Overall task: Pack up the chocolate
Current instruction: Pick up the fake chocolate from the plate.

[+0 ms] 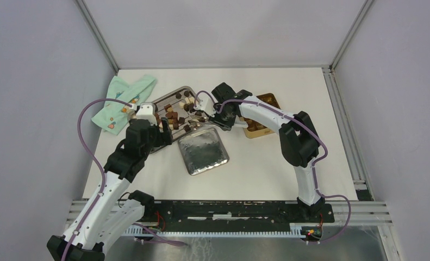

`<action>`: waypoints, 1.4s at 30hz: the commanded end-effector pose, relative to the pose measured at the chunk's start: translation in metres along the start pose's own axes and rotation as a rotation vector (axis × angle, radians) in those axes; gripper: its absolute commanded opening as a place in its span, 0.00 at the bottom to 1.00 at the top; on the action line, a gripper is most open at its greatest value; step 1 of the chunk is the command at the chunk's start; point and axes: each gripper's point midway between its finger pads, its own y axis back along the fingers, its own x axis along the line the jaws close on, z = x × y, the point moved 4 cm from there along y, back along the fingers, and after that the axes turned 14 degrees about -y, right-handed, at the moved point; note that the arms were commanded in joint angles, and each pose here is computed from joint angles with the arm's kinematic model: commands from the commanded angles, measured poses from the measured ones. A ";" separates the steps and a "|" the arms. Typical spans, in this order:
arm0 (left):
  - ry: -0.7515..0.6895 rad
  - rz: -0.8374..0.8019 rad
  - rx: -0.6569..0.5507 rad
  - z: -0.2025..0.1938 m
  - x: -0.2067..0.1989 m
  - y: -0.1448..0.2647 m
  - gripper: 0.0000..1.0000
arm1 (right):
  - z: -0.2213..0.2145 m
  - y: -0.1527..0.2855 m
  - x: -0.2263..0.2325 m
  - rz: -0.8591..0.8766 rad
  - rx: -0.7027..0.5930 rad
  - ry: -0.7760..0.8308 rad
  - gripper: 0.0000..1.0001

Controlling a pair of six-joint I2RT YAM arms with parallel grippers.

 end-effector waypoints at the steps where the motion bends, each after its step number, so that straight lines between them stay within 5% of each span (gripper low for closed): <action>1: -0.029 -0.008 -0.063 0.014 0.002 0.002 0.88 | 0.011 0.019 -0.004 -0.043 -0.041 0.015 0.40; 8: -0.029 -0.008 -0.065 0.014 0.002 0.002 0.88 | 0.011 0.020 -0.005 -0.054 -0.039 0.016 0.39; 17: -0.029 -0.006 -0.065 0.014 0.002 0.003 0.88 | 0.029 0.042 0.002 -0.013 -0.134 0.012 0.19; 28: -0.028 -0.001 -0.067 0.014 0.003 0.003 0.88 | 0.039 0.073 0.008 0.027 -0.217 0.005 0.17; 42: -0.029 -0.009 -0.068 0.014 0.002 0.003 0.88 | -0.061 0.144 -0.069 -0.034 -0.378 -0.268 0.17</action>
